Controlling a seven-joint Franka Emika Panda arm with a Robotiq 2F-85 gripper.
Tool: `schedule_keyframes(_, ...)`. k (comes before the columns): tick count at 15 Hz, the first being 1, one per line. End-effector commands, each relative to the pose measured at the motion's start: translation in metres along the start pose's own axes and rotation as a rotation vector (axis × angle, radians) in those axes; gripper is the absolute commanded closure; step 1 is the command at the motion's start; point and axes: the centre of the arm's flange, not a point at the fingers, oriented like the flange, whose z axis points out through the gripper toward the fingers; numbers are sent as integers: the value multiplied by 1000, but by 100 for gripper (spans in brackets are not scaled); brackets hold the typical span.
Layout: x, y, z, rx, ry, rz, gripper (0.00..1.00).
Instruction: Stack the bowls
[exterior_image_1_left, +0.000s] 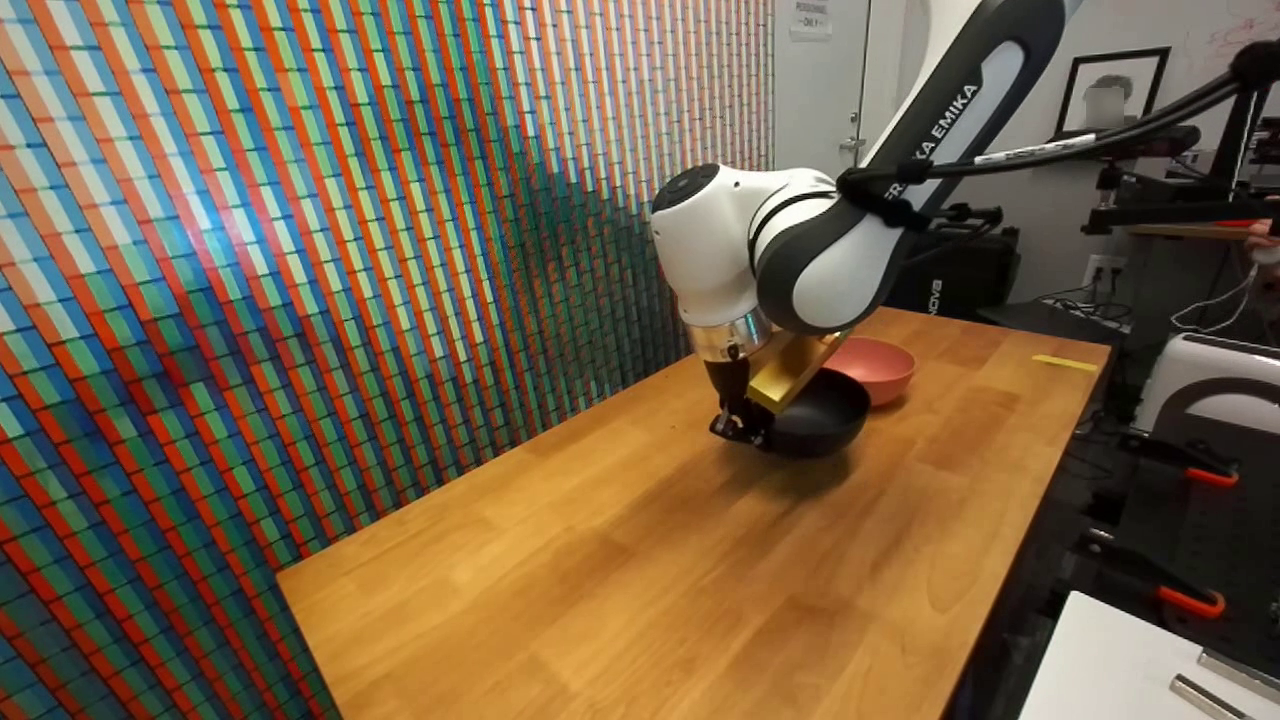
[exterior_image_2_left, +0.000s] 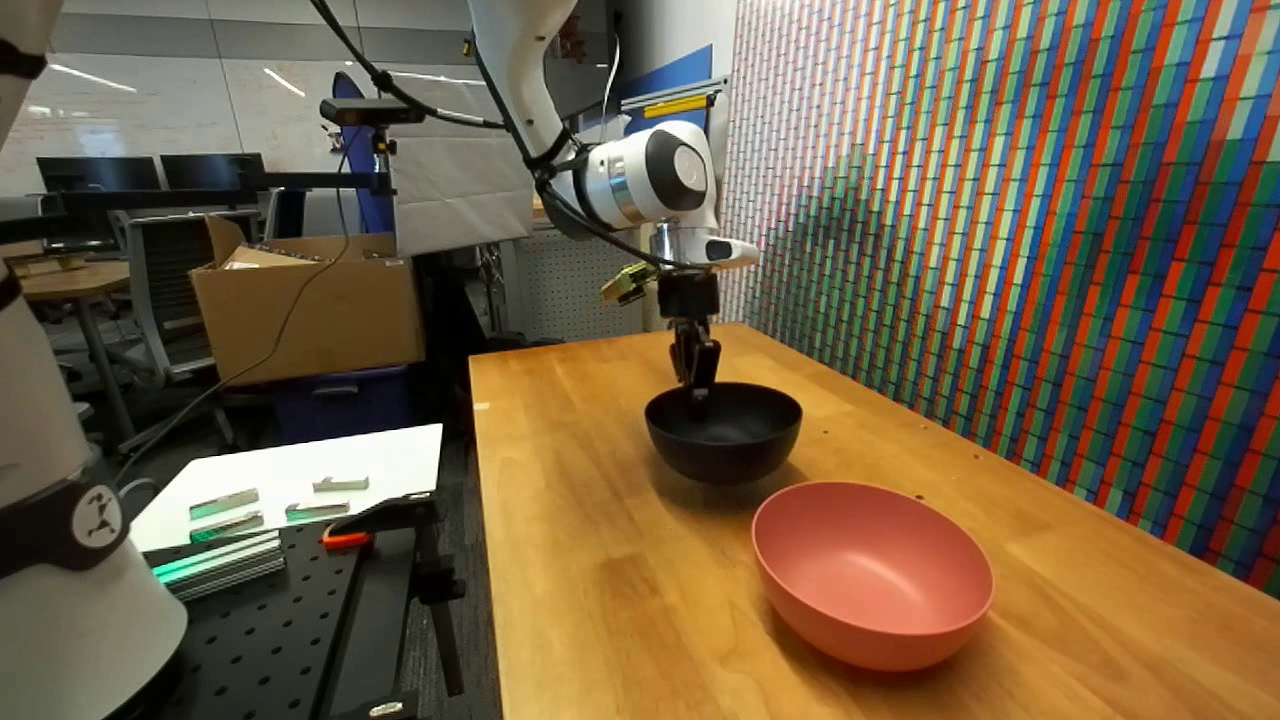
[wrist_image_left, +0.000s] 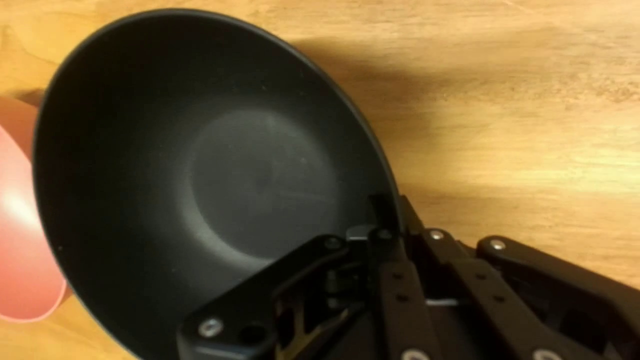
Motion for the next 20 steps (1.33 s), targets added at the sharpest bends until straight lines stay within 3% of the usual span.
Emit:
schedule_keyframes(1, 1, 22, -35, -12, 54, 8, 97)
schedule_keyframes(8, 17, 87, -50, -56, 96, 107, 97)
schedule_keyframes(20, 21, 201, 8, -134, 5, 310, 97)
